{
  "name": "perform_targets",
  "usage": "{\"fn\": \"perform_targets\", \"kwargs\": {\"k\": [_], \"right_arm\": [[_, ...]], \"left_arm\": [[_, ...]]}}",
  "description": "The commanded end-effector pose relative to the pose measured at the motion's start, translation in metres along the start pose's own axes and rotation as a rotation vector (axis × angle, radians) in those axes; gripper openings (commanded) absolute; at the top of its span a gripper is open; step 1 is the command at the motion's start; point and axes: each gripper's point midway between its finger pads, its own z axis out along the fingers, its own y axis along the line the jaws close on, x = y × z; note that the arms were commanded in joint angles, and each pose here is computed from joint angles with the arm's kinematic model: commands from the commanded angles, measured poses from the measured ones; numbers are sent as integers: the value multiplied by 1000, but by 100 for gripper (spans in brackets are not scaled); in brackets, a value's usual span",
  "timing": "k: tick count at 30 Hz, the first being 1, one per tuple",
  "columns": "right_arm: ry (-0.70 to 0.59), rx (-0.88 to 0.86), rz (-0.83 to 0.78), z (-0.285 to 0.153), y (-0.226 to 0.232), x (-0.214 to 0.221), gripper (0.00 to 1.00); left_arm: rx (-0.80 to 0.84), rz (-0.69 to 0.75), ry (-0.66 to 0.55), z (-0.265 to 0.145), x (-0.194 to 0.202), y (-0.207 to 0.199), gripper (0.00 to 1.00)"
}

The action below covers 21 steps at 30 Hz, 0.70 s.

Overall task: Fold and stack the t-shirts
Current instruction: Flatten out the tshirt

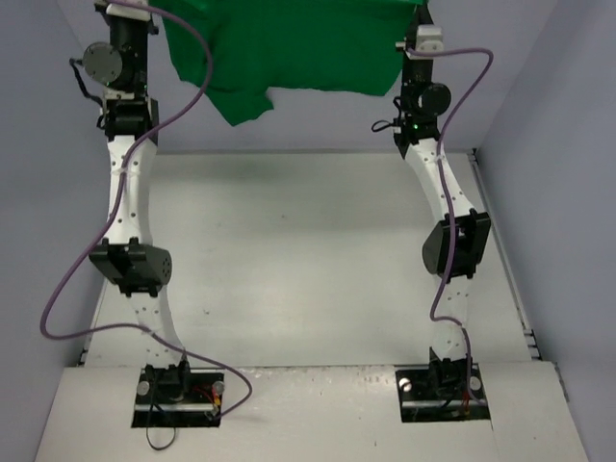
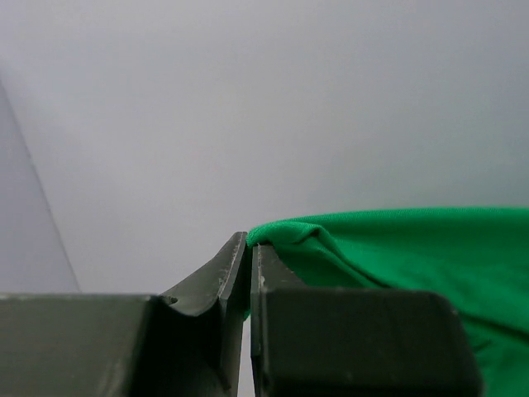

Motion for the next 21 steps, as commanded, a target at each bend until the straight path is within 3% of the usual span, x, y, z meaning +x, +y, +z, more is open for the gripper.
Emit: {"fn": "perform_targets", "kwargs": {"k": [1, 3, 4, 12, 18, 21], "right_arm": [[-98, 47, -1, -4, -28, -31, 0], [-78, -5, -6, -15, -15, -18, 0], [-44, -26, -13, -28, -9, 0, 0], [110, -157, -34, -101, 24, 71, 0], [178, -237, -53, -136, 30, 79, 0], [210, -315, -73, -153, 27, 60, 0]], "left_arm": [[-2, -57, -14, -15, 5, 8, 0], [25, -66, 22, -25, 26, -2, 0], [47, -75, 75, -37, 55, -13, 0], [132, -88, 218, -93, 123, -47, 0], [239, -74, 310, -138, 154, -71, 0], [349, -102, 350, -170, 146, -86, 0]]}}
